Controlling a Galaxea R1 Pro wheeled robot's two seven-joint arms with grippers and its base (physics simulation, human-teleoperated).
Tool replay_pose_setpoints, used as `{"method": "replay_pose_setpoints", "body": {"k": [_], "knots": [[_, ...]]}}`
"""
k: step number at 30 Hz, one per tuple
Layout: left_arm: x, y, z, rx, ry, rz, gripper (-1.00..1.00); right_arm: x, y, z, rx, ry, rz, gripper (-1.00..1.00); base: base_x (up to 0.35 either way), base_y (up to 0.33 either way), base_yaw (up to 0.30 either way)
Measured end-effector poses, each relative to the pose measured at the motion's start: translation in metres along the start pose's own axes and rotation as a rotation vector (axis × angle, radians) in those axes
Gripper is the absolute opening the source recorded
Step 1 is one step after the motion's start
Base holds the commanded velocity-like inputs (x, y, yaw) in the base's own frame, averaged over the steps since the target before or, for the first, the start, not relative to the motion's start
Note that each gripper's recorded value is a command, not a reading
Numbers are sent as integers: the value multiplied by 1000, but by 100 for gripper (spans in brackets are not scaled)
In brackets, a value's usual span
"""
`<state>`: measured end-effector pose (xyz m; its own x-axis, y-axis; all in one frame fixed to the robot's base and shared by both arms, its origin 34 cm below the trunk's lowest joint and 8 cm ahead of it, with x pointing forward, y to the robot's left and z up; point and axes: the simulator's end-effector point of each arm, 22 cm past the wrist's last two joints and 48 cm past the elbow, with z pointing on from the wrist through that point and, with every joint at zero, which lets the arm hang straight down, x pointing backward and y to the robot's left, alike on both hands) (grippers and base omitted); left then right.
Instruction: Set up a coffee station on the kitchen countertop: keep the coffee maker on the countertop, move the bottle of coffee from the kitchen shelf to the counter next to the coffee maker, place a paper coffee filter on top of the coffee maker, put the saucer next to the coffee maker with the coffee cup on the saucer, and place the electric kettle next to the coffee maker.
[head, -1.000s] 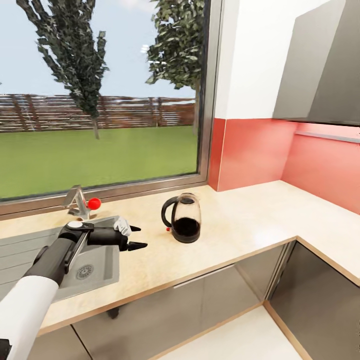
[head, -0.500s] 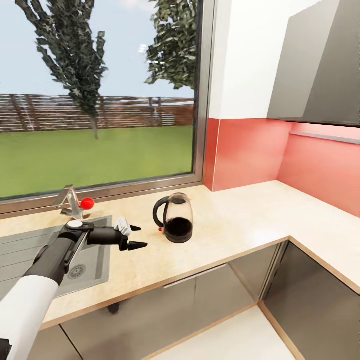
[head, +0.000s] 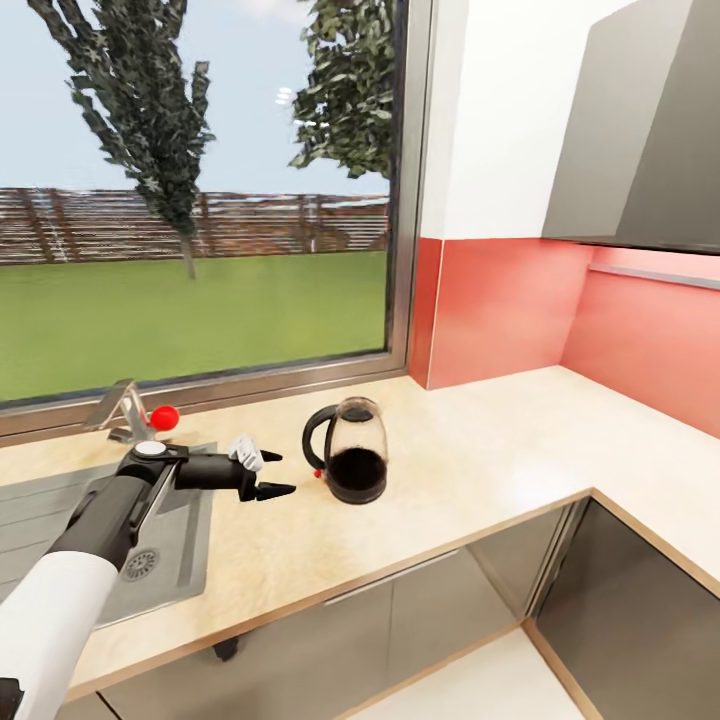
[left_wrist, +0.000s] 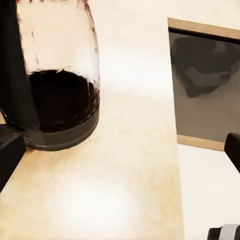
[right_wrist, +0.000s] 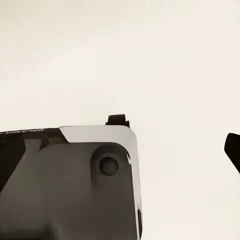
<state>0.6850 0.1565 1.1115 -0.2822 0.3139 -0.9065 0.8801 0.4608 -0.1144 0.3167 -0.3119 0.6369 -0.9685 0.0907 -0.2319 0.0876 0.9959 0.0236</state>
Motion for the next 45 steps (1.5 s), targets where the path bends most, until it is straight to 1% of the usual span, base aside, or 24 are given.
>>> {"method": "replay_pose_setpoints", "body": {"k": [9,21,35,45], "knots": [[-1,-1,2,3,-1,0,100,0,0,0,0,0,0,100,25,0,0],[-1,-2,3,2,0,2,100,0,1,0,-1,0,0,100,222,-39,0],[-1,-2,3,5,-4,-1,100,0,1,0,-2,0,0,100,21,-8,0],[-1,-4,5,9,-2,0,100,0,1,0,-2,0,0,100,91,-91,0]]}}
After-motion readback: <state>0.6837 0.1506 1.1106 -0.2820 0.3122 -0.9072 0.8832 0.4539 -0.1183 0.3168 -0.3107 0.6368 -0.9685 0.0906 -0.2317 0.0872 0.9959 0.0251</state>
